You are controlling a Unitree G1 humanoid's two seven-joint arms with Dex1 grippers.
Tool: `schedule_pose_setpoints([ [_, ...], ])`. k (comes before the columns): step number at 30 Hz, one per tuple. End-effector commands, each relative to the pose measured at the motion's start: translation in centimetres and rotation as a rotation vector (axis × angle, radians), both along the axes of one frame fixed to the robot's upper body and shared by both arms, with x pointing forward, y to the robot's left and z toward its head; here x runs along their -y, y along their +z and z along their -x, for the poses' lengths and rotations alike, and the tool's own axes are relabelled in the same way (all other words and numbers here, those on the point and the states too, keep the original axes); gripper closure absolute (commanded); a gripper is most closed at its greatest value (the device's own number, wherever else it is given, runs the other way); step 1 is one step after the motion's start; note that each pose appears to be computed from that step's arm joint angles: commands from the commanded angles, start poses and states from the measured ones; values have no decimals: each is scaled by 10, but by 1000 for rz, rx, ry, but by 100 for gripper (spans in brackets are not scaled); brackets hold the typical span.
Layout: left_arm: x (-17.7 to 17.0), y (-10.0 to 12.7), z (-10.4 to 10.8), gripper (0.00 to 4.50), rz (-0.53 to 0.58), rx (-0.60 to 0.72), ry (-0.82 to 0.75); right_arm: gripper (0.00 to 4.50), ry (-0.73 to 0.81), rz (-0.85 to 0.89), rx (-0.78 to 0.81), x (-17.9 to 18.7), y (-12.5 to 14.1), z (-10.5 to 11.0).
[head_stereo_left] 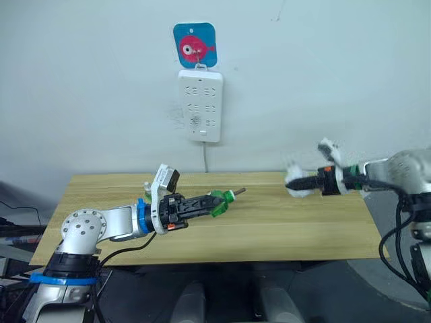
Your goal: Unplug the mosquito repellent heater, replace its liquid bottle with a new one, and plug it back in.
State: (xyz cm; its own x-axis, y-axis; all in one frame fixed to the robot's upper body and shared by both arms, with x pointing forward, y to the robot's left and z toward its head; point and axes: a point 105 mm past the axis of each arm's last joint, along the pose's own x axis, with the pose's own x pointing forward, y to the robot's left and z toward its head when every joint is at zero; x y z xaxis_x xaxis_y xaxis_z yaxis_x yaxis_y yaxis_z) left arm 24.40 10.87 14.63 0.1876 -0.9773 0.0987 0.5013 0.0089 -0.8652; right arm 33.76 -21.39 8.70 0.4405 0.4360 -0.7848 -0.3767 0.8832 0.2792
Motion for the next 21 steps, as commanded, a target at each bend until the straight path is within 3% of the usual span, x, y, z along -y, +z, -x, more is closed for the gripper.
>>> schedule_pose_setpoints([
  [1,6,11,5,221,25,57,-6,141,-82,217,60,35,-19,-16],
  [7,9,9,12,221,23,65,1,141,-141,310,39,50,-43,-28],
  [21,8,6,18,221,8,59,33,141,-204,284,-50,45,-62,-31],
])
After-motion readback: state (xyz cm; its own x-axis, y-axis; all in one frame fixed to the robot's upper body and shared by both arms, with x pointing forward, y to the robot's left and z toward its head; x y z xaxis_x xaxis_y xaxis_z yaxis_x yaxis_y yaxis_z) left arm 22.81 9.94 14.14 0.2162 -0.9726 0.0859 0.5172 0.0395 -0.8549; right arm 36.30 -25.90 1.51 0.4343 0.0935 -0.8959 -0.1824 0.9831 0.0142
